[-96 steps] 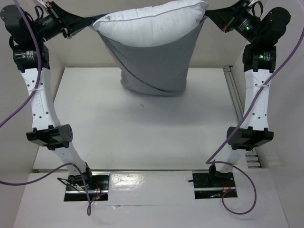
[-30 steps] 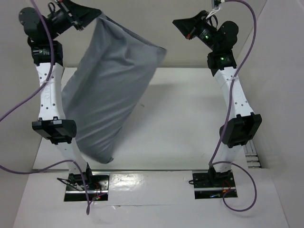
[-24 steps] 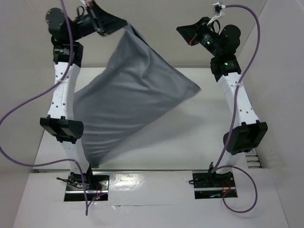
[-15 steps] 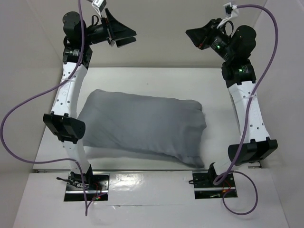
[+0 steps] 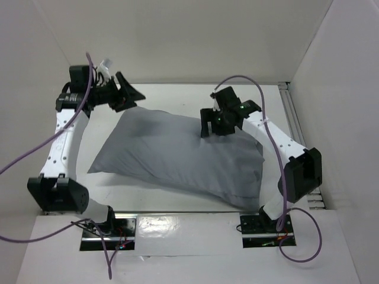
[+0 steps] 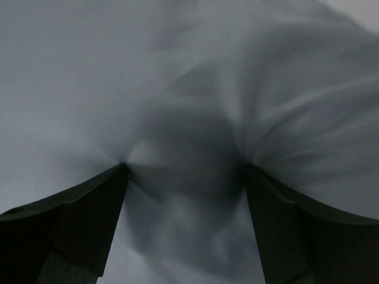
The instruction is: Put the pillow into the pillowcase
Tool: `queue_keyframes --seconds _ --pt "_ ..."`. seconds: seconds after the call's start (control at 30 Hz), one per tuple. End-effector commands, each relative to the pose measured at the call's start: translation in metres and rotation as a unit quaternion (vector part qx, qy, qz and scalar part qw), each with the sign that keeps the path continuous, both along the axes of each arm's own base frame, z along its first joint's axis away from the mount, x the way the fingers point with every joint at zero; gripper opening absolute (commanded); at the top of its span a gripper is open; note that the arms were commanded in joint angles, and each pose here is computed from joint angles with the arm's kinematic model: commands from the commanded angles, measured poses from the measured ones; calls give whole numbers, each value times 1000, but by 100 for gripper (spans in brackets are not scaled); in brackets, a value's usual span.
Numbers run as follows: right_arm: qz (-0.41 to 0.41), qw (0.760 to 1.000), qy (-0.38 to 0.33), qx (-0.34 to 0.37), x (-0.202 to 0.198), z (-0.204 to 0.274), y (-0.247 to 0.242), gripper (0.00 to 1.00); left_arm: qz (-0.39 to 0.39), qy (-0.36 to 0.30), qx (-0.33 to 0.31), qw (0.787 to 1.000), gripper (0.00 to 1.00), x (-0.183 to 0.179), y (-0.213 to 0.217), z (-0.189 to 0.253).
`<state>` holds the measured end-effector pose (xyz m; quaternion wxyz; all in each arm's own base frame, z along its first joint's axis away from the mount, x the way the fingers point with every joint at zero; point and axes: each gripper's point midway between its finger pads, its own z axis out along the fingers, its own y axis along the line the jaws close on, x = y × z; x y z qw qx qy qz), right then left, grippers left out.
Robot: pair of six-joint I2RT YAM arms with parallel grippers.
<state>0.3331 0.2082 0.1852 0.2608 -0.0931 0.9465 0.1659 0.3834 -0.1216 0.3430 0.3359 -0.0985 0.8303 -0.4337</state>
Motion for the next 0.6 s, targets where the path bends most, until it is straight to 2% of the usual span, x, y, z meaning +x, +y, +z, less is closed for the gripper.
queue_keyframes --seconds 0.0,0.1,0.17,0.27,0.4,0.47,0.53,0.57 --pt "-119 993 4 -20 -28 3 -40 87 49 66 119 990 69 -45 27 -67" --pt "-157 987 11 -14 -44 -13 -49 87 25 137 104 985 66 -70 15 -123" --pt "-181 983 4 -4 -42 -24 -50 85 5 160 82 984 63 -80 0 -153" --pt "-209 978 1 -28 -36 -58 -59 83 -12 170 78 982 60 -81 -16 -180" --pt "-229 972 -52 -29 12 -64 -60 83 -21 211 74 974 59 -83 -28 -220" --pt "-228 971 -52 -46 38 -77 -64 83 -18 219 72 973 59 -79 -29 -226" --pt "-219 972 -85 -34 75 -60 -55 83 -10 224 73 972 59 -77 -27 -232" --pt "-217 972 -70 -50 87 -79 -56 83 -7 222 70 972 59 -75 -28 -231"
